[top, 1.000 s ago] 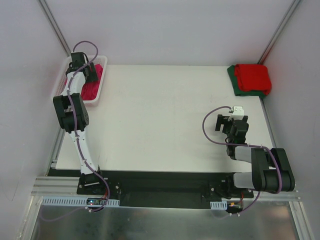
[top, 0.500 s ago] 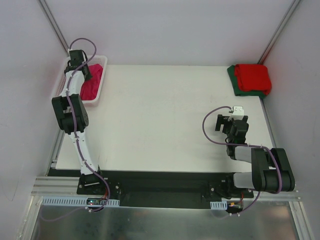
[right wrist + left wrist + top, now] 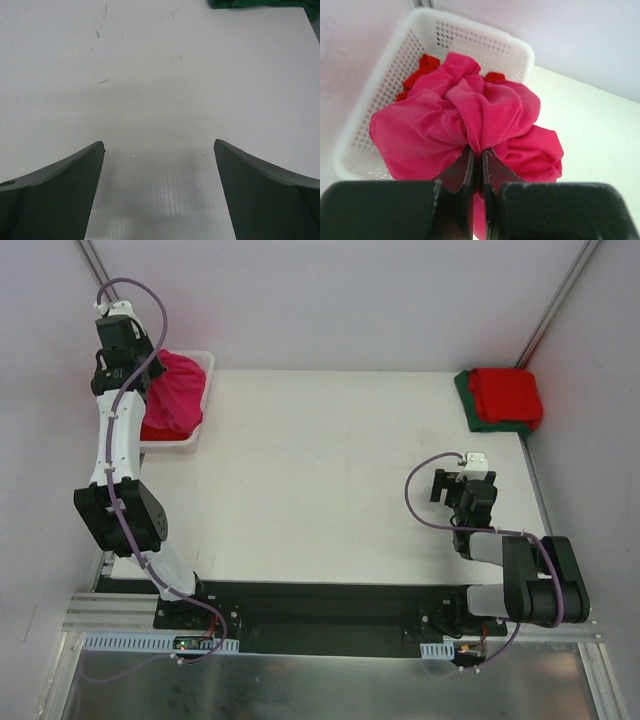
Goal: Fold and stack the t-shirts
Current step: Grab crumpled tshirt from bin with the left arm, then move the tshirt to the center of the board
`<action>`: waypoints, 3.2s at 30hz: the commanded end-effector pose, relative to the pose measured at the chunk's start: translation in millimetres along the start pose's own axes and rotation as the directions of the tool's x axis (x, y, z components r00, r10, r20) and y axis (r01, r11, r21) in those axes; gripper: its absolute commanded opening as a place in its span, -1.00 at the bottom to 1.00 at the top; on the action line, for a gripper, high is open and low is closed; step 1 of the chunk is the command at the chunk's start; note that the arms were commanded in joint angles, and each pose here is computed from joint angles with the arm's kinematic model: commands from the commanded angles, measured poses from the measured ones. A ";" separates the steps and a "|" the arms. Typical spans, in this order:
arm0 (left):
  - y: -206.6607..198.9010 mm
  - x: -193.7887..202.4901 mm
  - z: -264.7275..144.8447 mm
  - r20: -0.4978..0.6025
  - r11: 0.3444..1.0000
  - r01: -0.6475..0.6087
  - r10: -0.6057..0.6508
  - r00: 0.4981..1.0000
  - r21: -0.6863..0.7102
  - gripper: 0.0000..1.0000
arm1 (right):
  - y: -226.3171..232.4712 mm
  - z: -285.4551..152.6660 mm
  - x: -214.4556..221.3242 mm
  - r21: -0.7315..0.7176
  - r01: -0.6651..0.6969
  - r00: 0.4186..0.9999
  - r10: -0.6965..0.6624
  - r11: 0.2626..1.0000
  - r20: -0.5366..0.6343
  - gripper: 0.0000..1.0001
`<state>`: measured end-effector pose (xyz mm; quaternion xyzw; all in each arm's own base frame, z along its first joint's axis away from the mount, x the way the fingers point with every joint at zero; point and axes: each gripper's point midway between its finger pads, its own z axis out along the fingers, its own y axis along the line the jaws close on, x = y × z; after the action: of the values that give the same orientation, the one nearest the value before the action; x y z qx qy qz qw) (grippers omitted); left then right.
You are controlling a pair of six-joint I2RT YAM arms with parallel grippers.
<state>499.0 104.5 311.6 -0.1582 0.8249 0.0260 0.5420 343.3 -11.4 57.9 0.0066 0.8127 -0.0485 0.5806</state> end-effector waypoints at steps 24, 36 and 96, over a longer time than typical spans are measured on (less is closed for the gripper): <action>-176.2 -31.6 -50.1 0.101 0.939 -0.118 0.090 0.991 0.324 -1.00 | 2.7 5.1 -27.8 -0.011 -0.005 0.996 0.006 1.000 0.087 0.92; -253.7 -44.0 -172.8 0.225 0.795 -0.253 0.151 0.963 0.551 -1.00 | 2.7 5.2 -27.3 -0.011 -0.005 0.996 0.006 1.000 0.085 0.91; -260.5 282.0 -197.5 -0.161 0.715 -0.199 0.402 0.901 0.671 -1.00 | -7.8 2.7 -26.3 0.057 -0.030 0.997 0.026 0.998 0.071 0.92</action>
<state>295.3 -245.0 148.6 0.1782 0.8886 -0.1641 0.3895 343.2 -12.1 57.9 0.0080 0.8127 -0.0501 0.5805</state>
